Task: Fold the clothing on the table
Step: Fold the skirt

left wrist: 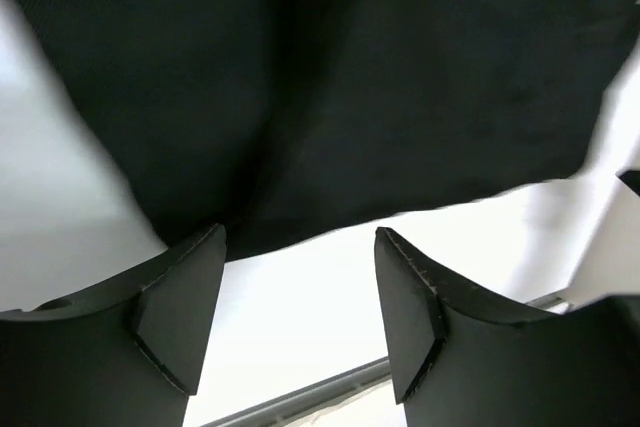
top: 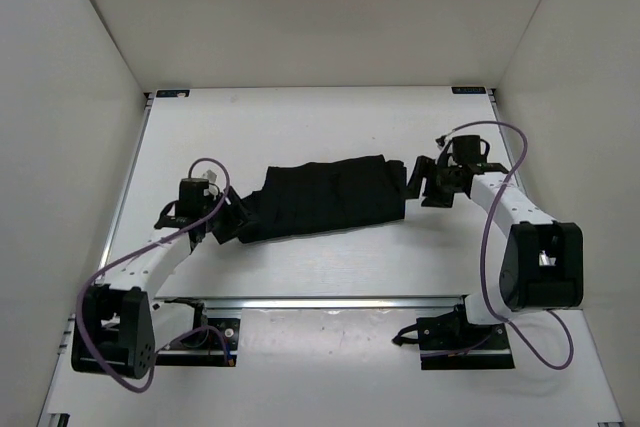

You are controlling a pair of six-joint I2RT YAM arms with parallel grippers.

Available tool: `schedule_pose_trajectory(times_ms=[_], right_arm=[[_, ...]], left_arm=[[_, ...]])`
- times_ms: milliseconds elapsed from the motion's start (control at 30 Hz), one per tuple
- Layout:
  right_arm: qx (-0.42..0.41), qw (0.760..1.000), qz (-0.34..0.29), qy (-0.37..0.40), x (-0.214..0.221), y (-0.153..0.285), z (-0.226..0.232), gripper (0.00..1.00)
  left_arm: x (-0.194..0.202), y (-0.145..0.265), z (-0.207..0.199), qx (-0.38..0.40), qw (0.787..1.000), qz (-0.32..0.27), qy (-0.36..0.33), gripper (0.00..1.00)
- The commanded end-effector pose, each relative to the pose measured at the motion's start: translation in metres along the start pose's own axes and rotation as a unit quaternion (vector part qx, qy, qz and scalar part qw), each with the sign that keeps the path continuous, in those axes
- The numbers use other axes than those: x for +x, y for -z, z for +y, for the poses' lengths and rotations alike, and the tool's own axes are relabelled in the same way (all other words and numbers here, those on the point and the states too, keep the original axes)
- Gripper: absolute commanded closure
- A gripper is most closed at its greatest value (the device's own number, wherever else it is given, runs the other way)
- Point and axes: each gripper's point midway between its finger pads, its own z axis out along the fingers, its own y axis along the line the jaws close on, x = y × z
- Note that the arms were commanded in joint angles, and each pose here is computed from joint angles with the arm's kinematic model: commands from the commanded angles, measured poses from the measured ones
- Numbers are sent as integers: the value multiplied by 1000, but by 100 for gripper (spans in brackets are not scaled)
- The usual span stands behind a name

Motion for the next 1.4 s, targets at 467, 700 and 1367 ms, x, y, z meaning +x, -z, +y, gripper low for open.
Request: schedule_pose_trajectory(times_ms=[467,700,1367], right_arm=[[-23,998,1,-66,31,-30,-9,37],[-59,992,18,-109,38,-52,-3,37],[7,994,-78,-81,0,-4,-28,100]], left_arm=[[8,-38,-29,120,993,-19,9,78],[12,-24,-2,60,997,-50,-3,86],[32,-77,-11,14,999,8,-38,87]])
